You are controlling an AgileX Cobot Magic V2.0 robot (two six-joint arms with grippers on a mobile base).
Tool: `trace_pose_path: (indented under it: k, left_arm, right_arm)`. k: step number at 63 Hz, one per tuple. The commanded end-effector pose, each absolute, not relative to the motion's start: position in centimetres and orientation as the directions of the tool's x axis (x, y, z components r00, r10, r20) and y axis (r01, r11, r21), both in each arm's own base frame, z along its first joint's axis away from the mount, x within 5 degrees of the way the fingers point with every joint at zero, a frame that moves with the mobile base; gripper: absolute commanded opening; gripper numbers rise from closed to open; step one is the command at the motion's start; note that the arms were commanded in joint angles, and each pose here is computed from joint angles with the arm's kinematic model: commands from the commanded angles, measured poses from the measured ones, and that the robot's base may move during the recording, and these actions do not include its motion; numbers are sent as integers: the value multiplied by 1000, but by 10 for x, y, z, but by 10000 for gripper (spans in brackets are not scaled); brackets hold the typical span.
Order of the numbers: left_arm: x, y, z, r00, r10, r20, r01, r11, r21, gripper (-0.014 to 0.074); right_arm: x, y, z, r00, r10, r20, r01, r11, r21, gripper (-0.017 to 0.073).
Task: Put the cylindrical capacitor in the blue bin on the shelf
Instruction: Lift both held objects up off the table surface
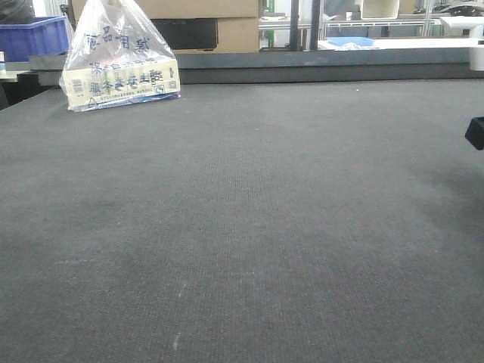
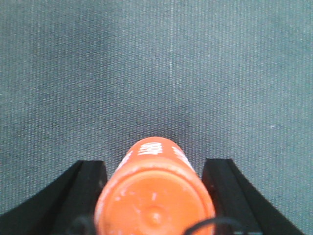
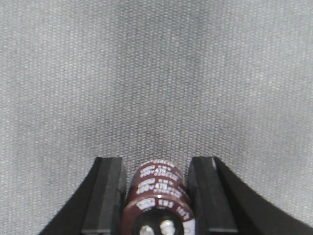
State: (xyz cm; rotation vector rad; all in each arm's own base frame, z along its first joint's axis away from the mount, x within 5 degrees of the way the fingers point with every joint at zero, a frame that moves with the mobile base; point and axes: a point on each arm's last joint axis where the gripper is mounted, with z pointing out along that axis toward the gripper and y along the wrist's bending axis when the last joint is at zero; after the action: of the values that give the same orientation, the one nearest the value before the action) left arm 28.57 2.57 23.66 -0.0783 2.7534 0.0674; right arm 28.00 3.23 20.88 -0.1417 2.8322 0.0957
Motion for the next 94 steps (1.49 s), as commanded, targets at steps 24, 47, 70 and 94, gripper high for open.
trace_pose_path:
  k: [24,47,70,94]
  left_arm:
    - [271,21,284,-830,-36,-557,-58,998,21,-111]
    - [214,14,305,-509,-31,-860,-54,999,-4,-111]
    - [137,9,335,-125,-26,-992,-66,998,-18,-111]
    - [80,5,363,128,-3,-992,-63,998,-11,-111]
  right_arm:
    - [262,32,258,-879,-74,-471,-114,992,59,-165]
    - [236,27,284,-655,-37,-755,-108,993,46,-165]
    - [177,20,323,-412,-10,-911,-114,993,41,-165]
    - [111,14,366,-132,19,-991,-125,992,35,-165]
